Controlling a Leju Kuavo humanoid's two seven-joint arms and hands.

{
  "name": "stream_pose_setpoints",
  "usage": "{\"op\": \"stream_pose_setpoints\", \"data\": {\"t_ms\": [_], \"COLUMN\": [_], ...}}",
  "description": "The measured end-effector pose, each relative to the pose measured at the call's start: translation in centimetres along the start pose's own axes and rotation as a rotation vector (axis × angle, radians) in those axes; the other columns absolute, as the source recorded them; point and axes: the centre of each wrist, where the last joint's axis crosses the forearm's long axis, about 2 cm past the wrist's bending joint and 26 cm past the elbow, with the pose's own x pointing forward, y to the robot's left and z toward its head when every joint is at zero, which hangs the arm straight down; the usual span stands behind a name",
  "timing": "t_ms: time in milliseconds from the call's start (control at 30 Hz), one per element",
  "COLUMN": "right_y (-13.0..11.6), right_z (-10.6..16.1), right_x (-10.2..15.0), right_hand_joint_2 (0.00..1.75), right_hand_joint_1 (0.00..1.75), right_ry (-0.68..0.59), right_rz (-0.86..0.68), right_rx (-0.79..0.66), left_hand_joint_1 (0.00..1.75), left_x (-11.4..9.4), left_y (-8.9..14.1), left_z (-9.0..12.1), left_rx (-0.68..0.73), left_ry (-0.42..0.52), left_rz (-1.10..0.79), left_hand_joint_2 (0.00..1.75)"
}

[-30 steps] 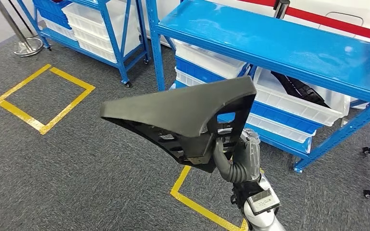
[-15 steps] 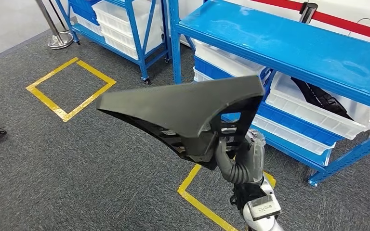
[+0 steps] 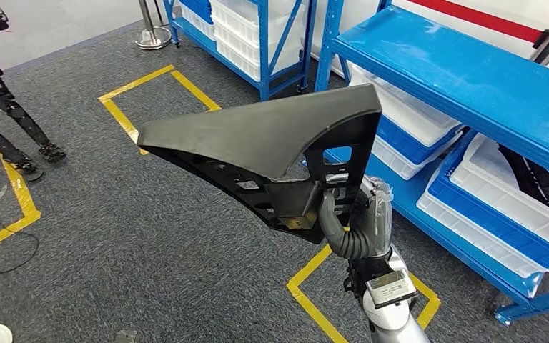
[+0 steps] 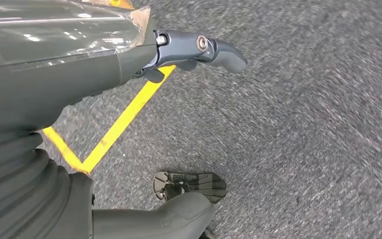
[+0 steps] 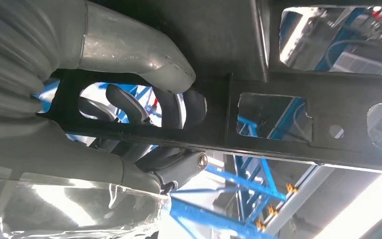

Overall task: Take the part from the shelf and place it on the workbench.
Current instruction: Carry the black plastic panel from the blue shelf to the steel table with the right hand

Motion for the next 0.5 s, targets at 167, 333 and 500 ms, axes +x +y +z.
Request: {"op": "stream_pose_setpoints", "data": {"t_ms": [167, 333, 500], "right_y": [0.1, 0.5, 0.6], "right_z": [0.1, 0.3, 0.8], "right_x": [-0.2, -0.2, -0.3], "right_hand_joint_2": [1.75, 1.75, 1.75], "right_hand_joint_1": [1.75, 1.75, 1.75], "right_ry": [0.008, 0.027, 0.044], "right_rz": [-0.005, -0.019, -0.022], "right_rx": [0.001, -0.009, -0.008], "left_hand_joint_1": [0.0, 0.0, 0.0], "left_x": [-0.7, -2.1, -3.0], "left_y": [0.3, 0.5, 0.6], "left_z": [0.3, 1.0, 1.5], "left_rx": [0.029, 0.043, 0.047], "left_ry": [0.018, 0.021, 0.038], "left_rz": [0.011, 0.021, 0.025], "left_hand_joint_2": [1.75, 1.75, 1.75]}}
